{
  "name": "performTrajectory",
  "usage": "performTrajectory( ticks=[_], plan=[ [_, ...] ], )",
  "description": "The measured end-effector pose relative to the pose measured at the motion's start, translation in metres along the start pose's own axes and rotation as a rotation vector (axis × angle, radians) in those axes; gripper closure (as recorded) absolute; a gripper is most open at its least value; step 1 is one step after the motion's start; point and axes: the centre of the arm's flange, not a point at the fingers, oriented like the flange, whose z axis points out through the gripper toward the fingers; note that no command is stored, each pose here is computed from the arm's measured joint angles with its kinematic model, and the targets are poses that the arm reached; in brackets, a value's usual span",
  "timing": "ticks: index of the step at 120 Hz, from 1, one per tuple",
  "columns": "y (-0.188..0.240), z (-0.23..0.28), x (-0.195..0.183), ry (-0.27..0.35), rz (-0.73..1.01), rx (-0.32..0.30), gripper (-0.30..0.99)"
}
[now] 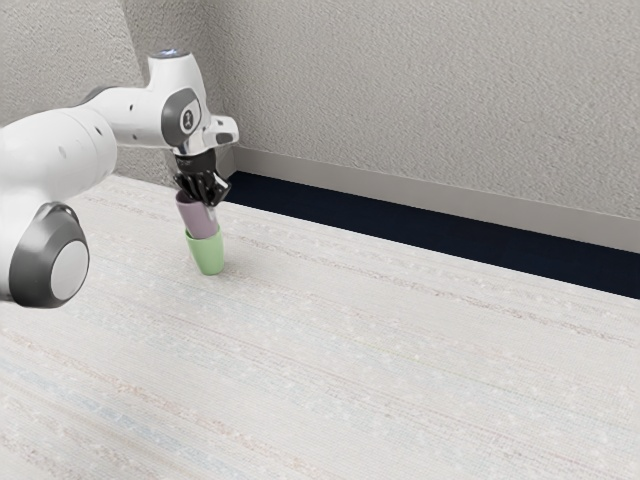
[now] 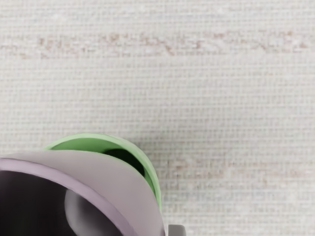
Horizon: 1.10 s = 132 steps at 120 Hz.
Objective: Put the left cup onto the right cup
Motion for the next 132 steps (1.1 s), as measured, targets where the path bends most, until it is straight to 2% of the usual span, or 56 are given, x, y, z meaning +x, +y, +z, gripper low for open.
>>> performTrajectory(
  ticks=[117, 132],
  plan=[
    [-0.004, 0.01, 0.001, 0.01, -0.015, 0.005, 0.78],
    [-0.004, 0.011, 0.001, 0.014, -0.015, 0.004, 0.5]
  ],
)
